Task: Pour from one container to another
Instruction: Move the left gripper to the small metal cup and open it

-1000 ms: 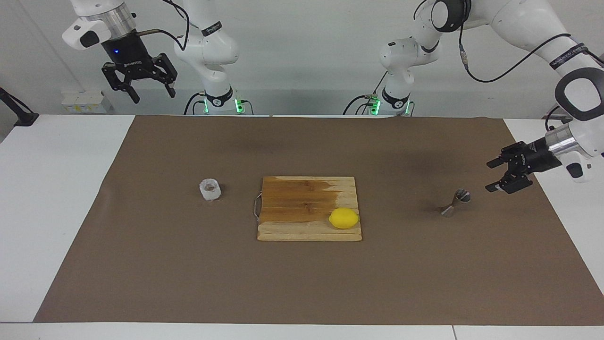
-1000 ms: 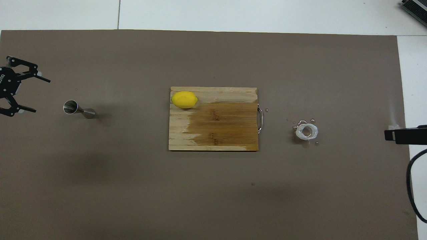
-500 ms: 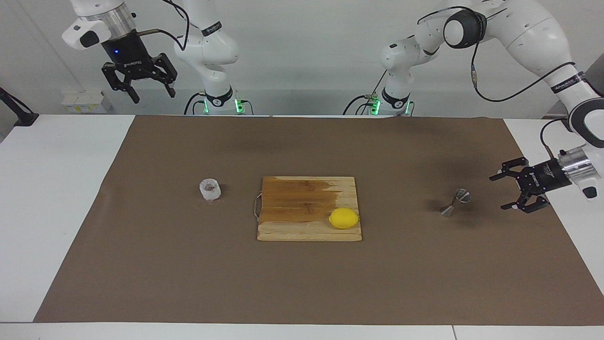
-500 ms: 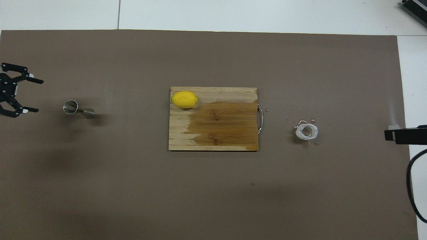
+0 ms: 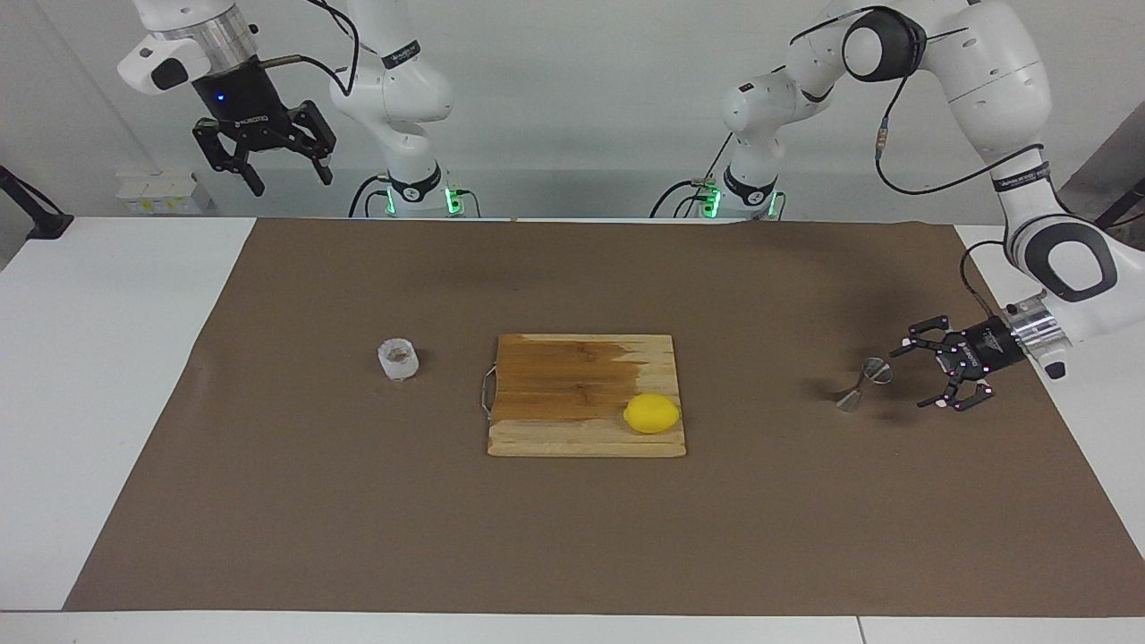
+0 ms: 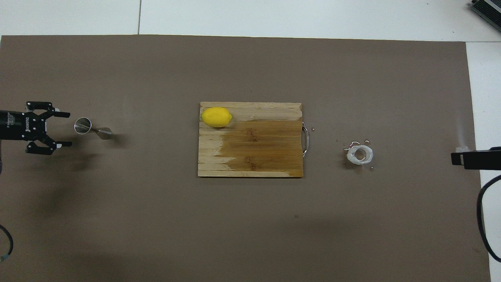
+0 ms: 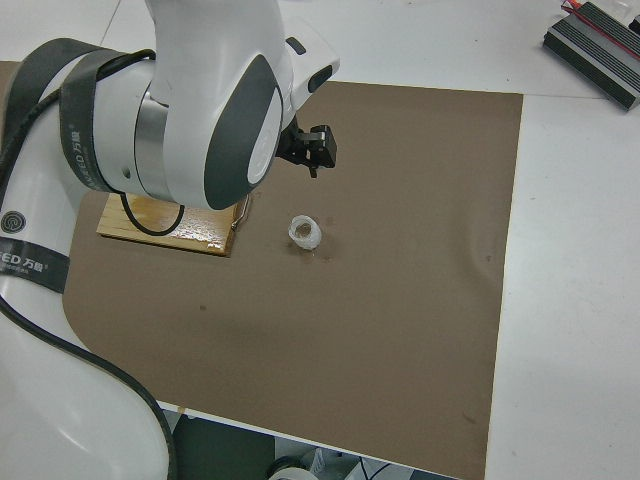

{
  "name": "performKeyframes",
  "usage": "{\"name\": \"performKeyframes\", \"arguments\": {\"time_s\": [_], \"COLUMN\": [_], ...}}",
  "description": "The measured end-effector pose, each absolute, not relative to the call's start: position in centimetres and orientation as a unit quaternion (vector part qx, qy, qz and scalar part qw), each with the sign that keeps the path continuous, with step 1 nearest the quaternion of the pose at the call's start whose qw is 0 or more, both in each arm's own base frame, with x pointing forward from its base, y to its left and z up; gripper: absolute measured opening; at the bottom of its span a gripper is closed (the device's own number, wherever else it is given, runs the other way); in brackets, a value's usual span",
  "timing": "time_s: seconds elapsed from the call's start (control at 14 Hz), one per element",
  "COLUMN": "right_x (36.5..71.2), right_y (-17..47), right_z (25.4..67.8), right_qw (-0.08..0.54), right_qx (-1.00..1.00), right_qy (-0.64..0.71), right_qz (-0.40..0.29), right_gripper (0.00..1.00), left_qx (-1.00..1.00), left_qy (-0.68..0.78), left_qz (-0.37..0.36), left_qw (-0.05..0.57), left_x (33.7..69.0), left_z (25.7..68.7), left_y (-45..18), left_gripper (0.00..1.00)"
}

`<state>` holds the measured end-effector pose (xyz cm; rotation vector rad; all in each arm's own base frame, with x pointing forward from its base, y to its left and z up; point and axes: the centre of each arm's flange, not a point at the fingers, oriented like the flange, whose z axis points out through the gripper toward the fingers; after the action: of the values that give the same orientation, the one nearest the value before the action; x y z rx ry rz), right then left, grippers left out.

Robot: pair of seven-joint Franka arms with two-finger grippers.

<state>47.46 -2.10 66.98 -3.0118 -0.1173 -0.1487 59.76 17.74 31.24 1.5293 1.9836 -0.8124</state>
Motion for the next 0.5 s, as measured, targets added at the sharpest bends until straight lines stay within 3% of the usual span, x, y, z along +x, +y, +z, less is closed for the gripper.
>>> {"name": "performKeyframes", "arguments": {"time_s": [0.5], "right_x": [47.5], "right_y": [-2.1], "right_z": [67.0], "right_qw": [0.062], "right_qx": [-0.996], "right_qy": [-0.039], "right_qz": [-0.049], "right_gripper": [1.0], "left_qx": [0.494], "left_qy": [0.741], "left_qz": [-0.311], "left_qw": [0.332], "left_x": [55.5], "left_z": [28.5], "left_y": [15.8], "left_gripper": [1.0]}}
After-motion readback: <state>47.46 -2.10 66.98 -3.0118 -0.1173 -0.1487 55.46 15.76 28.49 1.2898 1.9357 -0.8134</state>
